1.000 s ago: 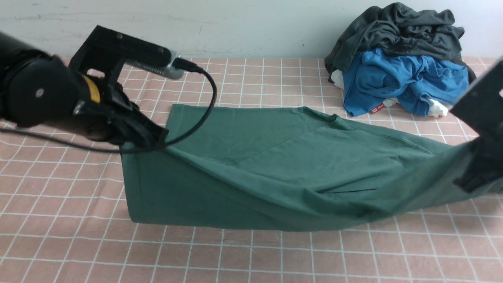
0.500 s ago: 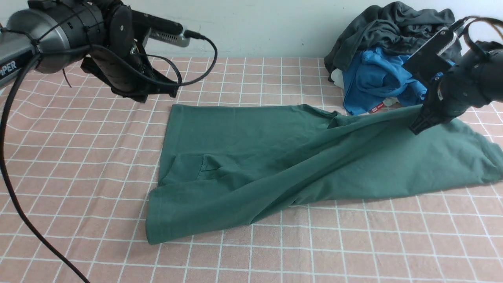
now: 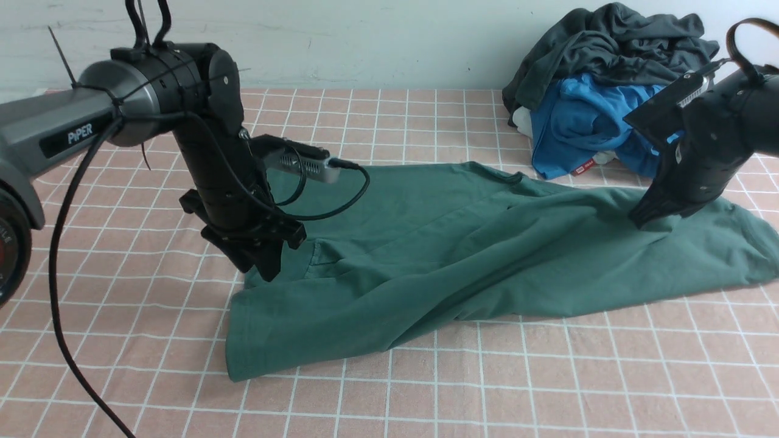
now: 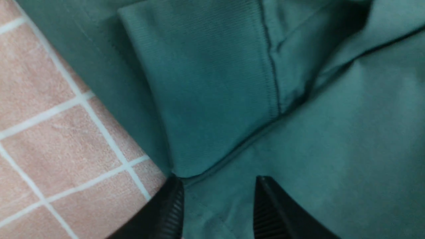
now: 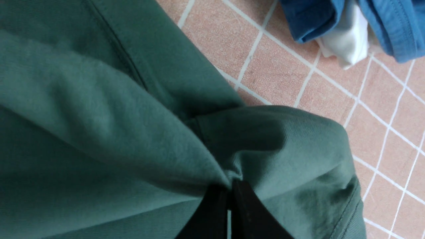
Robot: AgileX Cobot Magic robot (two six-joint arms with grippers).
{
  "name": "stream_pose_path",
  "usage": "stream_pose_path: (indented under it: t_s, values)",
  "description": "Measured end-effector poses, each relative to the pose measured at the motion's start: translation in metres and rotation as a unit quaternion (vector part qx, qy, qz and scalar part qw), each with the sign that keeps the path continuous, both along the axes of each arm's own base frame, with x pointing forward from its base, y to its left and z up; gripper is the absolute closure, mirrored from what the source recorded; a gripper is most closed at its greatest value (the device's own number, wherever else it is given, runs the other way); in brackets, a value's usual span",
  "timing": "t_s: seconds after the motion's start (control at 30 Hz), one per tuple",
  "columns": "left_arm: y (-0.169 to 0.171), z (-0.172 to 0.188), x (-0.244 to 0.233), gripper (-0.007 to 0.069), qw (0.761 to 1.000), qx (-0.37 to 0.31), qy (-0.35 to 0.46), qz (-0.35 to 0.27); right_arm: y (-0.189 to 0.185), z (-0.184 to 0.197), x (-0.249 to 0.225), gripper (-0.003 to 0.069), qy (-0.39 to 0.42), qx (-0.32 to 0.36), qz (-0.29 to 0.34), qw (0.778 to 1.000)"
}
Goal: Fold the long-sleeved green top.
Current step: Use both arms to drag the lower edge of the fabric forward and fold it over the upper edge
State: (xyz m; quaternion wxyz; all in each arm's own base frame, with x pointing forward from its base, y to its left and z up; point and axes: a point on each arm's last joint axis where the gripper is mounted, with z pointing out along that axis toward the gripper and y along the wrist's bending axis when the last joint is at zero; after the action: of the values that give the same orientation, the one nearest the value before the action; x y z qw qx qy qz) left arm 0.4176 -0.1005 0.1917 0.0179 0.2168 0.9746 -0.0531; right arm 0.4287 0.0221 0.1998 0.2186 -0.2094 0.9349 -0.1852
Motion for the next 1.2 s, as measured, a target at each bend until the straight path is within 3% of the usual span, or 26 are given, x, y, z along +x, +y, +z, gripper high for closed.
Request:
stream_pose_path:
  t_s: [0.13,0.33,0.6,0.67,0.8,1.03,1.2]
  values:
    - [0.004,-0.019,0.003,0.0293,0.999,0.032,0.019,0.038,0.001,0.000,0.000,0.0664,0.001,0.003,0.001,1.000]
    - [0.005,-0.028,0.000,0.0319,0.998,0.038,0.033,0.041,0.001,0.000,0.000,0.0664,0.002,0.004,0.002,1.000]
    - [0.004,-0.034,-0.010,0.0577,0.997,0.029,0.048,0.044,0.001,0.000,0.000,0.0664,0.002,0.004,0.002,1.000]
    - [0.004,-0.032,-0.010,0.0596,0.998,0.028,0.045,0.043,0.001,0.000,0.000,0.0664,0.001,0.004,0.002,1.000]
    - [0.005,-0.017,-0.014,0.0599,0.998,0.030,0.032,0.040,0.000,0.002,-0.001,0.0664,0.002,0.000,0.002,1.000]
    - [0.010,0.056,-0.010,0.0606,0.996,0.036,-0.072,0.030,-0.008,0.027,-0.006,0.0664,-0.023,-0.014,0.000,1.000]
    - [0.012,0.079,0.001,0.0606,0.990,0.045,-0.133,0.027,-0.009,0.035,-0.008,0.0664,-0.031,-0.016,0.002,0.999]
